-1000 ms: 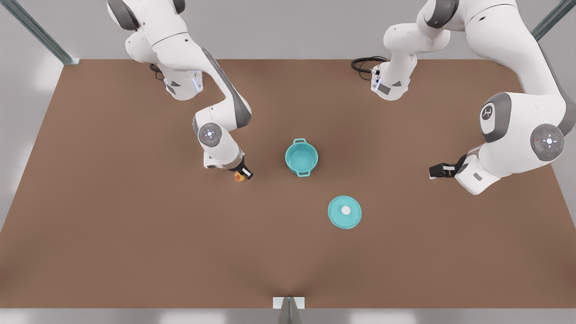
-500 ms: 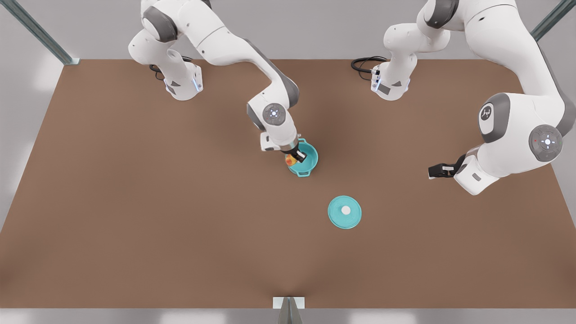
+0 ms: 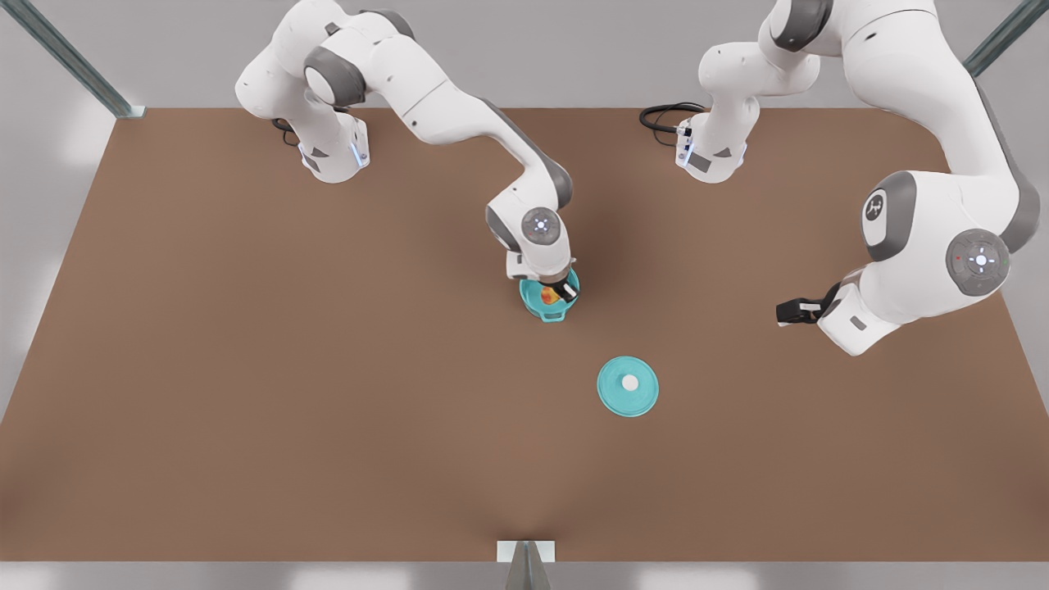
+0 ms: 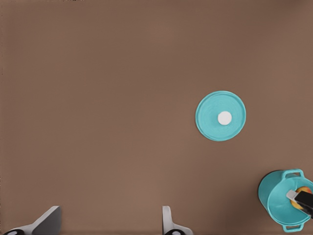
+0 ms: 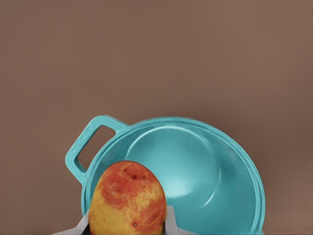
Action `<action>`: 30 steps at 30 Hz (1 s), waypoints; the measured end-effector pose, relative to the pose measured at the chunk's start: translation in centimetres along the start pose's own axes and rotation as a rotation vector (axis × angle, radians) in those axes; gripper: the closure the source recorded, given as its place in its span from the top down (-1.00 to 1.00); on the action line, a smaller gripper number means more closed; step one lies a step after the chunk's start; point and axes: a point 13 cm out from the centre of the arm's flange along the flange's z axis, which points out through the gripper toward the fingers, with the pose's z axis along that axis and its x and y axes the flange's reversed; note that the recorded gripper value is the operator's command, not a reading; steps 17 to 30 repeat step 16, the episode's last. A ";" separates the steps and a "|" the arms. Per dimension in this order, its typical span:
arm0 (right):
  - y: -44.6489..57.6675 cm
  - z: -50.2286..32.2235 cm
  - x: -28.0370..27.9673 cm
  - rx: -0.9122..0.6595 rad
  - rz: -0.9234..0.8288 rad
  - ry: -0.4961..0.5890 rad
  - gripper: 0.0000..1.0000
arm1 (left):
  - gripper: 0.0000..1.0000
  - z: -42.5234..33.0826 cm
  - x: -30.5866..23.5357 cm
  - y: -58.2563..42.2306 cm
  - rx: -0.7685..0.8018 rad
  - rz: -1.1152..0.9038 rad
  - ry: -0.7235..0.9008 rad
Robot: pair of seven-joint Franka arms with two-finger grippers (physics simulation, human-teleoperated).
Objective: Open the pot lid and put the potato into the pot
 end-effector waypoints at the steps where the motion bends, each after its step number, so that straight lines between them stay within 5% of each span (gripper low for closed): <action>1: 0.0 0.0 0.1 0.000 0.008 0.000 1.00 | 1.00 0.0 0.0 -0.6 -0.011 0.013 -0.002; 6: 0.1 -0.4 0.0 0.000 0.044 -0.001 1.00 | 1.00 0.0 -0.1 -0.9 -0.034 0.024 -0.008; 8: 1.8 -7.2 -4.0 -0.058 0.087 -0.032 1.00 | 1.00 0.0 -0.2 -0.8 -0.039 0.024 -0.009; 9: 2.3 -13.5 -10.0 -0.095 0.149 -0.057 1.00 | 1.00 0.0 -0.2 -0.7 -0.040 0.023 -0.010; 12: -7.8 -29.9 -39.9 -0.071 0.428 -0.184 1.00 | 1.00 0.0 -0.2 -0.6 -0.041 0.023 -0.011; 14: -16.2 -32.7 -48.5 0.030 0.472 -0.204 1.00 | 1.00 0.0 -0.2 -0.6 -0.040 0.024 -0.011; 16: -19.2 -32.4 -48.9 0.124 0.397 -0.179 1.00 | 1.00 0.0 -0.2 -0.6 -0.040 0.024 -0.011; 30: -19.2 -32.4 -48.9 0.124 0.397 -0.179 1.00 | 1.00 0.0 -0.2 -0.6 -0.040 0.024 -0.011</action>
